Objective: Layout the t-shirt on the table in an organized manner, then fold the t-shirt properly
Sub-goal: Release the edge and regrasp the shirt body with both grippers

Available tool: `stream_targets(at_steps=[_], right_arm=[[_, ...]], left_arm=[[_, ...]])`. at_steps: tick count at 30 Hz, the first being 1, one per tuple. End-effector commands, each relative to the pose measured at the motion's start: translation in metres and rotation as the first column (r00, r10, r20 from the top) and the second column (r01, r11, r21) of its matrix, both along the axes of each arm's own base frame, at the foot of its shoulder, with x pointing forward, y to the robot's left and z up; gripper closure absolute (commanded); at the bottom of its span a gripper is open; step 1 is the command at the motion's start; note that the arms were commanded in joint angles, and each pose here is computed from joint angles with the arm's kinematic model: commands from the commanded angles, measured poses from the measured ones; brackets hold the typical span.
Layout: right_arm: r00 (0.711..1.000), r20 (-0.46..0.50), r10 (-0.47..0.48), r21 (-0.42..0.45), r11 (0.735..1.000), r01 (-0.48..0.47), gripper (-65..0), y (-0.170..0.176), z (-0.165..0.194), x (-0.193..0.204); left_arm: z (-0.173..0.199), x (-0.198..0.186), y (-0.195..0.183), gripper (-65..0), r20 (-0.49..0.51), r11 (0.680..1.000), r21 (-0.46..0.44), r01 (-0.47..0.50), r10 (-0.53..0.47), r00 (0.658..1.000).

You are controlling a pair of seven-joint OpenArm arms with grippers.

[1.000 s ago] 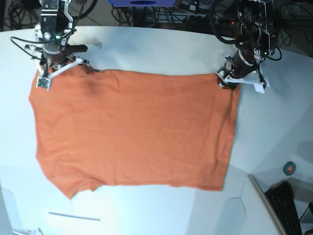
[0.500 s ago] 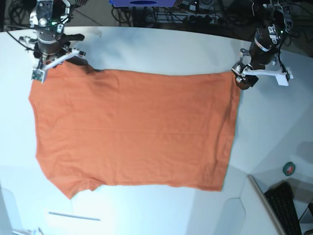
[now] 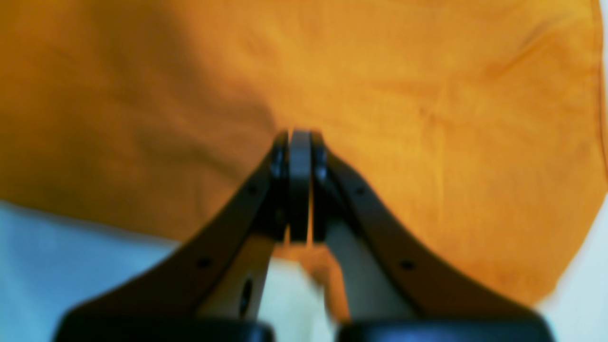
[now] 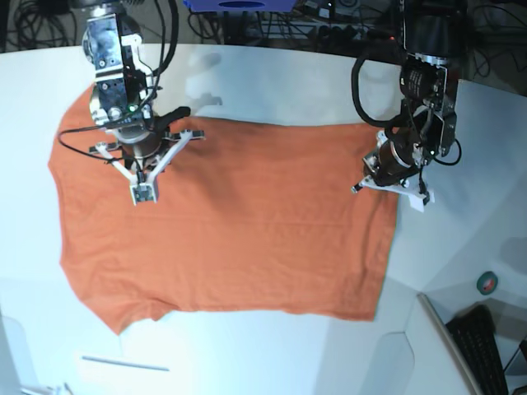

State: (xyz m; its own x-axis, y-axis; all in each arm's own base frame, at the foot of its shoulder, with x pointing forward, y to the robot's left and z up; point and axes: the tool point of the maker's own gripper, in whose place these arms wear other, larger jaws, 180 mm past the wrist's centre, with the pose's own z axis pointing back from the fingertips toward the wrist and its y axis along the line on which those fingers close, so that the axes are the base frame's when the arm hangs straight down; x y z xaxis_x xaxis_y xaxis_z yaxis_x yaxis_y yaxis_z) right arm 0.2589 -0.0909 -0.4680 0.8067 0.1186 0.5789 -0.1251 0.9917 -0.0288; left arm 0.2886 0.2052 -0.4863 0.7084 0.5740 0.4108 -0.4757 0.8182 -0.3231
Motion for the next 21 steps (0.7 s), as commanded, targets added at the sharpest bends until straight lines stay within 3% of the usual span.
stream_targets(at_steps=[1,4,11,16,21], right_arm=[[1.0,0.008,0.0,-0.002,1.0,0.0,0.0,0.0,-0.001,0.007],[0.999,-0.04,-0.033,-0.026,0.999,0.032,0.0,-0.019,-0.018,0.008],[0.985,-0.074,-0.154,-0.047,0.987,0.151,0.0,-0.061,-0.032,0.016],[0.986,-0.074,-0.149,-0.065,0.987,0.145,0.0,-0.069,-0.032,0.013],[0.986,-0.08,-0.146,-0.067,0.988,0.141,0.0,-0.069,-0.033,0.009]], left_arm=[[0.005,0.012,-0.004,0.0,0.021,1.0,-0.002,0.021,-0.021,1.0],[-0.004,0.018,-0.013,0.0,-0.008,0.999,-0.003,0.049,-0.049,0.999],[-0.006,0.043,-0.006,0.0,0.038,0.992,0.095,0.088,-0.092,0.995],[0.004,0.021,0.0,0.0,0.03,0.997,0.046,0.057,-0.059,0.998],[0.013,-0.007,0.024,0.0,0.051,0.998,0.059,-0.002,-0.001,0.999]])
